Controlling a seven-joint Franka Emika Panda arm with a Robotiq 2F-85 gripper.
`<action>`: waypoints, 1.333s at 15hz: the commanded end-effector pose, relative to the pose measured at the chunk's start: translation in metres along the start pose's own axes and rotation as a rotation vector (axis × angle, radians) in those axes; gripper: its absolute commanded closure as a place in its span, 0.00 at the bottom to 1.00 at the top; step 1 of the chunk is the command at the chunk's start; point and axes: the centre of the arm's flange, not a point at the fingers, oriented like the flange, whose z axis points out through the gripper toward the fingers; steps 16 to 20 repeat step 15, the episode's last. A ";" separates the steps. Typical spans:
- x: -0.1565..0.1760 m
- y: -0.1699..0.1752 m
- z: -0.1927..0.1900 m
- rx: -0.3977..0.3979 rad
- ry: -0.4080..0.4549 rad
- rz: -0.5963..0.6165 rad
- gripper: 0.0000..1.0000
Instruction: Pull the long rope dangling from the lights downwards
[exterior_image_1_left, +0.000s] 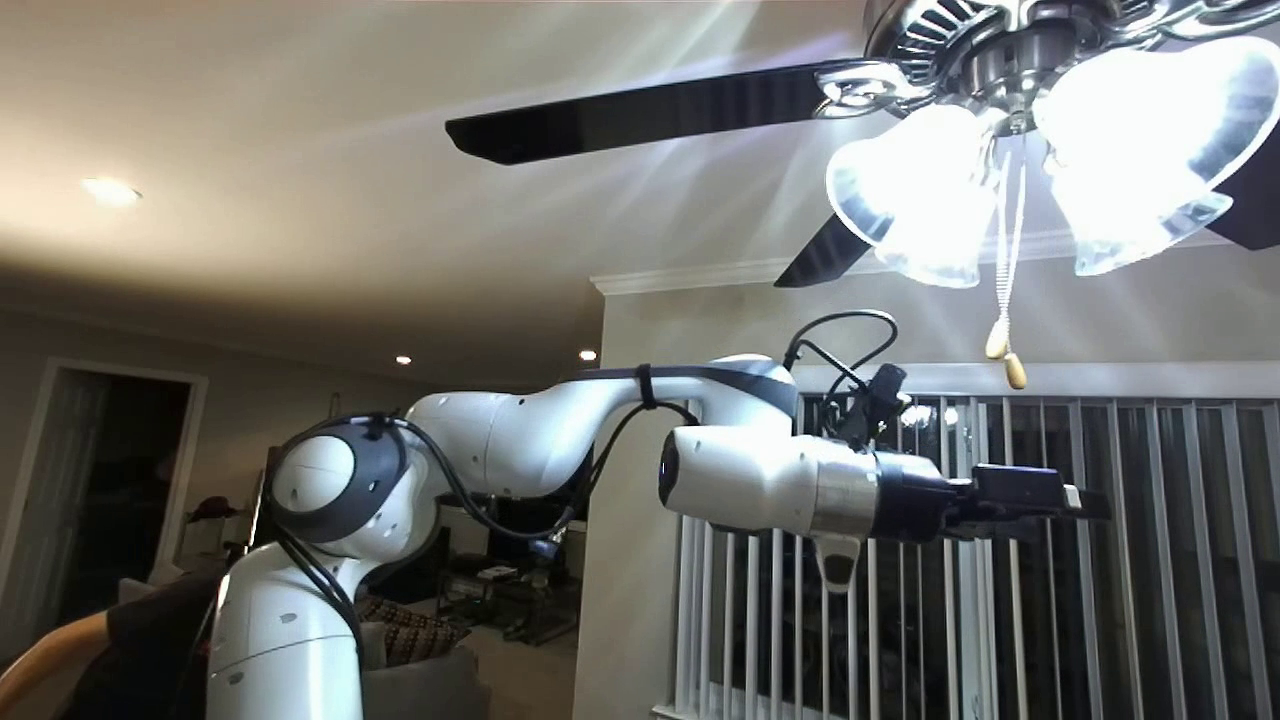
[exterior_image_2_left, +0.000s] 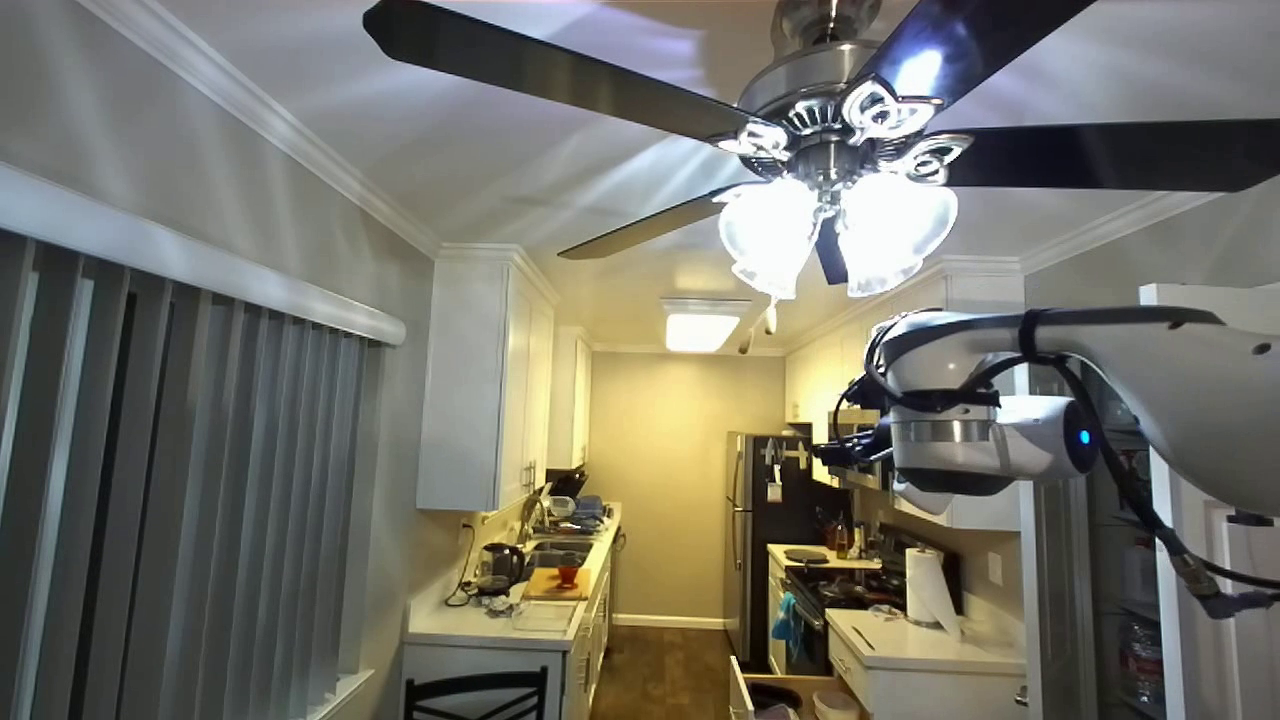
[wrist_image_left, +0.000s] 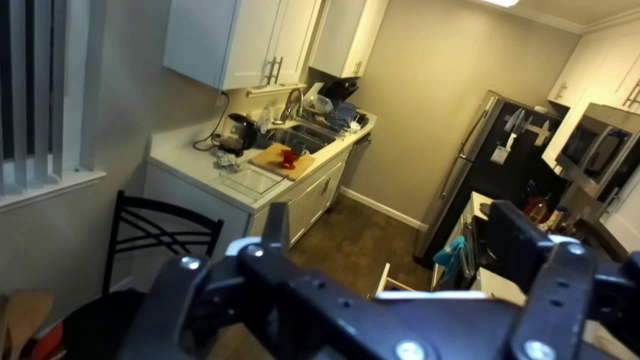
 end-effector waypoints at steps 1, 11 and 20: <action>0.016 -0.009 0.002 -0.025 0.093 -0.050 0.00; 0.091 -0.003 0.041 -0.085 0.217 -0.127 0.00; 0.092 -0.001 0.043 -0.091 0.220 -0.129 0.00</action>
